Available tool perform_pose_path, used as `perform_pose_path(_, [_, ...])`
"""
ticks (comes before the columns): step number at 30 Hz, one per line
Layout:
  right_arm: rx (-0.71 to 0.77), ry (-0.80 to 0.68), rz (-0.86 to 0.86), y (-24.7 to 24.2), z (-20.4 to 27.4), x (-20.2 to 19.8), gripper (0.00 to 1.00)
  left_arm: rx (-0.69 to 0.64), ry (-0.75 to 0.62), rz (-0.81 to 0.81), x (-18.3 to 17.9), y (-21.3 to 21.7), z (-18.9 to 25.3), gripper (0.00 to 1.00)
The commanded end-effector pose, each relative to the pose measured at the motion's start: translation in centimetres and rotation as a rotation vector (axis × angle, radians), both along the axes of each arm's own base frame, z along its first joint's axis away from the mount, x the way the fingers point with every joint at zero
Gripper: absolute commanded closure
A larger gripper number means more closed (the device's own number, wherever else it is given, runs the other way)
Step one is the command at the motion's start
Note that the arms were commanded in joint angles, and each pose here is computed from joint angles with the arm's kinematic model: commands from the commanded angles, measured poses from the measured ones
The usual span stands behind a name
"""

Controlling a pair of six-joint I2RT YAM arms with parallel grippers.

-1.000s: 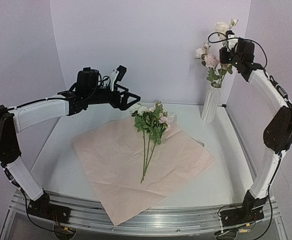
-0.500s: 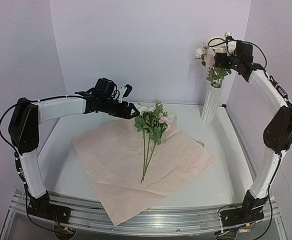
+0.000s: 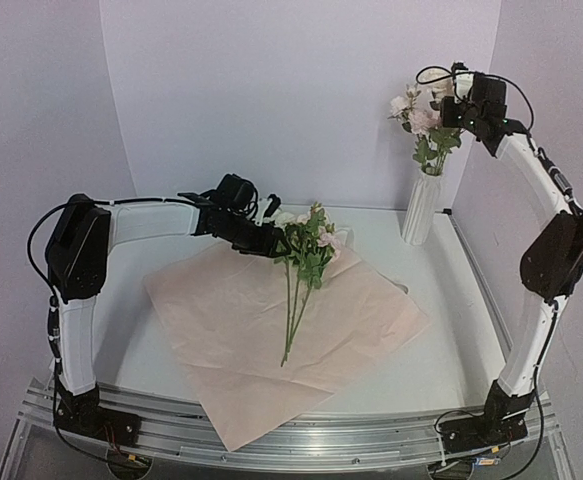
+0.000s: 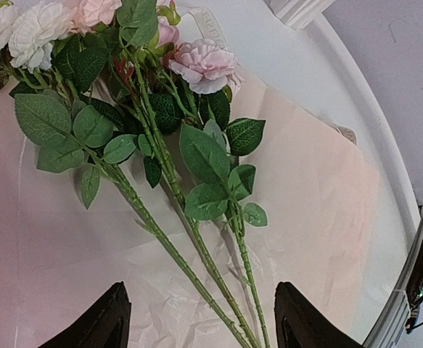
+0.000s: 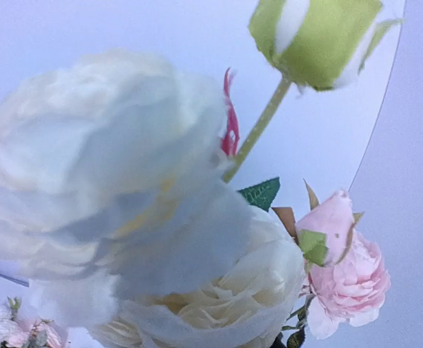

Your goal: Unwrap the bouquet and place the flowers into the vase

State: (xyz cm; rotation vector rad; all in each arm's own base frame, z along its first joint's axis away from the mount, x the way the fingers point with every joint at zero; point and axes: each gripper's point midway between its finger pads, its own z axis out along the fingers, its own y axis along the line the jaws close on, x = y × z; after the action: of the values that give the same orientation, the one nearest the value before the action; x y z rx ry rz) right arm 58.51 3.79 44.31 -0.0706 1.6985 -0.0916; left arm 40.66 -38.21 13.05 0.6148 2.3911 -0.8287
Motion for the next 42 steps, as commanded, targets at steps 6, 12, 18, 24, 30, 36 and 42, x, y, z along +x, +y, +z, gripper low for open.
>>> perform_pose_path(6, [0.035, 0.119, 0.014, 0.1, -6.5, 1.4, 1.00, -0.027, -0.067, 0.010, 0.9, 0.0, 2.9, 0.33])
perform_pose_path(12, [0.095, 0.169, 0.001, -0.3, -10.3, 0.9, 1.00, -0.034, -0.055, 0.006, 0.7, -0.2, 2.2, 0.34])
perform_pose_path(18, [0.103, 0.172, -0.003, -0.5, -10.7, 1.0, 0.94, -0.006, -0.053, 0.002, 0.8, -1.5, 0.0, 0.35])
perform_pose_path(24, [0.087, 0.119, 0.002, -0.5, -8.1, 0.9, 0.71, 0.062, 0.014, 0.031, 0.7, -2.6, -4.7, 0.38])
perform_pose_path(30, [0.094, 0.078, 0.019, -0.3, -5.6, 0.0, 0.38, 0.096, 0.066, 0.131, 2.1, -2.5, -7.7, 0.47])
perform_pose_path(36, [0.092, 0.045, 0.022, -0.4, -3.4, -2.1, 0.14, 0.160, 0.121, 0.172, 2.2, -2.1, -10.6, 0.59])
perform_pose_path(42, [0.081, -0.001, 0.038, -0.3, -0.7, -4.1, 0.11, 0.215, 0.200, 0.221, 1.6, -1.1, -12.7, 0.77])
